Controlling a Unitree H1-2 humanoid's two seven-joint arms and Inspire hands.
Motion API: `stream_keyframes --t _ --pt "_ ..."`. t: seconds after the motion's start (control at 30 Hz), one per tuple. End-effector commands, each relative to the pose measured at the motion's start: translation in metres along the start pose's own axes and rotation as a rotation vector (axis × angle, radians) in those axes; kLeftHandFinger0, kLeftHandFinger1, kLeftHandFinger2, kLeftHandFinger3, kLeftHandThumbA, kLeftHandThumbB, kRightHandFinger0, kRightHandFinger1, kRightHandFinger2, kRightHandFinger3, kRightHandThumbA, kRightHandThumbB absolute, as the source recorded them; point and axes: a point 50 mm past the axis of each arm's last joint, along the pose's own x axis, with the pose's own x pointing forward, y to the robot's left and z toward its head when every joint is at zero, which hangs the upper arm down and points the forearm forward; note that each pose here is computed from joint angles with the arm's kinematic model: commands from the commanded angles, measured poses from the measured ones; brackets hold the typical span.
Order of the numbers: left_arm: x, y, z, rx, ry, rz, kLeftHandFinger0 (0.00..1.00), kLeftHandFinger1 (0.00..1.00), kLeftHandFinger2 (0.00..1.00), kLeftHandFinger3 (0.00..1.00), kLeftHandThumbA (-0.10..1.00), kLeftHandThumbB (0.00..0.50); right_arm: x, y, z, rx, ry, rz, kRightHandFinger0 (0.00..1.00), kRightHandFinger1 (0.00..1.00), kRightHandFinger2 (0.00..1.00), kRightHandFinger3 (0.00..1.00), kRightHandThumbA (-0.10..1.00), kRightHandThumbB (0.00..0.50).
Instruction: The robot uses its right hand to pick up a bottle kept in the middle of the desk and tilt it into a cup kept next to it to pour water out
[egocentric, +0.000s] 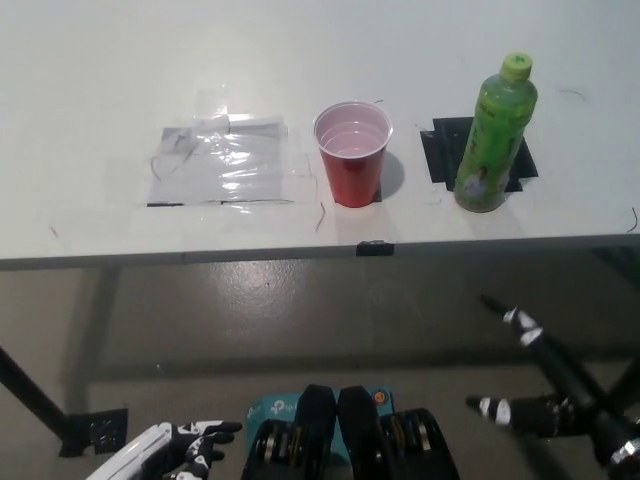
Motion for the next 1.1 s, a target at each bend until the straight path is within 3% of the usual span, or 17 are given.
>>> stream_keyframes --t 0.0,0.1,0.17,0.27,0.37,0.57,0.87,1.07 --pt "-0.006 -0.002 0.007 0.005 -0.023 -0.022 0.9 0.91 0.88 1.0 1.0 0.472 0.021 -0.033 0.029 0.02 -0.089 -0.129 1.0 1.0 1.0 1.0 0.86 0.307" --pt "-0.005 -0.002 0.006 -0.012 -0.023 -0.026 0.91 0.91 0.88 1.0 1.0 0.466 0.043 -0.057 0.043 0.051 -0.136 -0.227 1.0 1.0 1.0 1.0 0.8 0.309" --pt "-0.005 -0.002 0.005 -0.007 -0.026 -0.024 0.91 0.91 0.88 1.0 1.0 0.471 0.051 -0.068 0.048 0.005 -0.106 -0.25 1.0 1.0 1.0 1.0 0.94 0.402" --pt "-0.006 -0.005 0.004 -0.011 -0.02 -0.023 0.91 0.91 0.87 1.0 1.0 0.465 0.061 -0.081 0.05 0.015 -0.075 -0.305 1.0 1.0 1.0 1.0 1.0 0.497" --pt "-0.006 -0.005 0.003 -0.017 -0.024 -0.023 0.9 0.91 0.88 1.0 1.0 0.449 0.076 -0.093 0.049 0.064 -0.047 -0.368 1.0 1.0 1.0 1.0 1.0 0.5" --pt "-0.006 -0.007 0.003 -0.028 -0.017 -0.032 0.91 0.91 0.89 1.0 1.0 0.471 0.109 -0.112 0.048 0.117 0.02 -0.476 1.0 1.0 1.0 1.0 1.0 0.5" --pt "-0.005 -0.007 0.002 -0.028 -0.016 -0.039 0.92 0.91 0.89 1.0 1.0 0.464 0.151 -0.107 0.026 0.206 0.153 -0.524 1.0 1.0 1.0 1.0 0.93 0.5" --pt "-0.005 -0.008 0.002 -0.021 -0.022 -0.044 0.9 0.9 0.88 1.0 1.0 0.469 0.166 -0.102 0.04 0.223 0.153 -0.515 1.0 1.0 1.0 1.0 0.91 0.5"
